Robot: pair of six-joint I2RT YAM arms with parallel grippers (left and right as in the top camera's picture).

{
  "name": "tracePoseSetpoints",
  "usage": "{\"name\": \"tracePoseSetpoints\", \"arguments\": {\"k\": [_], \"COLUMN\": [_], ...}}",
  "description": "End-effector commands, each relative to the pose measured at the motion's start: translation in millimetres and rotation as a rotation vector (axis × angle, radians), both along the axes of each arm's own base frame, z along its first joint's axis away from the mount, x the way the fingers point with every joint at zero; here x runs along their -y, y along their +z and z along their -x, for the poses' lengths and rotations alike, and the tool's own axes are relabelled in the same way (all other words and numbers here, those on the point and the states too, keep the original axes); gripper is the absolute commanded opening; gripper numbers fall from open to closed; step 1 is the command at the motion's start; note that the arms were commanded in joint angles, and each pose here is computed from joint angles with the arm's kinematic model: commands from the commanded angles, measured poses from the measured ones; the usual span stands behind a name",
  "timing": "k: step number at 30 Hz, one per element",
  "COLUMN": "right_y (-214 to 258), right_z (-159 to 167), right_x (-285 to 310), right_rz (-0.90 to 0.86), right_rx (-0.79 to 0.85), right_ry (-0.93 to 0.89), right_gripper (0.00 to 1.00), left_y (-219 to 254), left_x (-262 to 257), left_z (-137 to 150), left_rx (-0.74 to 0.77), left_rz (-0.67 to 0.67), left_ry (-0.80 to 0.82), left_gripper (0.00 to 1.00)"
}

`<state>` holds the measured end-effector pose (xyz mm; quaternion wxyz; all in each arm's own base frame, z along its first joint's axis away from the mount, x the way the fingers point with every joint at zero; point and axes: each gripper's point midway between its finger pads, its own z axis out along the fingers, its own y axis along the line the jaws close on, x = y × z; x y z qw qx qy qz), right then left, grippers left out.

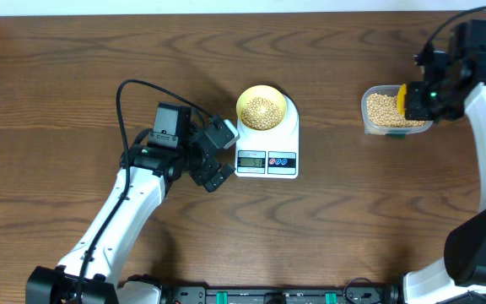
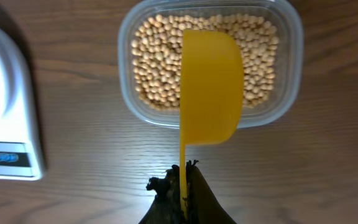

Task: Scoop item into bowl and weigh 50g on scale
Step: 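Carry the filled scoop right over the plastic tub, right gripper, then tip the scoop to dump soybeans into the tub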

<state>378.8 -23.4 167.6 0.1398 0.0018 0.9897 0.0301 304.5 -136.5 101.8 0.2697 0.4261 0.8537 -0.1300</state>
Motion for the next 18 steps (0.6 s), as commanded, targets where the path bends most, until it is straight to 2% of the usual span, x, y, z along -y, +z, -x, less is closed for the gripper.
{"name": "tracePoseSetpoints", "arguments": {"k": [1,6,11,15,18], "right_y": [12.1,16.1,19.1,17.9,17.6], "right_z": [0.4,1.2,-1.7,-6.4,-14.1], "right_x": [14.8,15.8,12.4,1.6,-23.8], "right_rz": [0.194,0.329,0.381,0.325,0.183], "right_rx": [0.015,0.011,0.022,0.042,0.080], "right_ry": [-0.025,-0.004,0.026,0.045,0.085], "right_gripper": [0.01,0.01,0.01,0.01,0.01], "left_y": [5.0,5.0,5.0,5.0,5.0], "left_x": [0.5,0.5,0.5,0.5,0.5], "left_z": [-0.1,-0.1,-0.1,-0.1,-0.1], "left_rx": [0.017,0.017,0.017,0.017,0.017], "left_rz": [0.009,0.009,0.009,0.009,0.009], "left_ry": [-0.013,-0.013,-0.013,-0.013,-0.013], "left_gripper": [0.98,0.98,0.98,0.97,0.98]}}
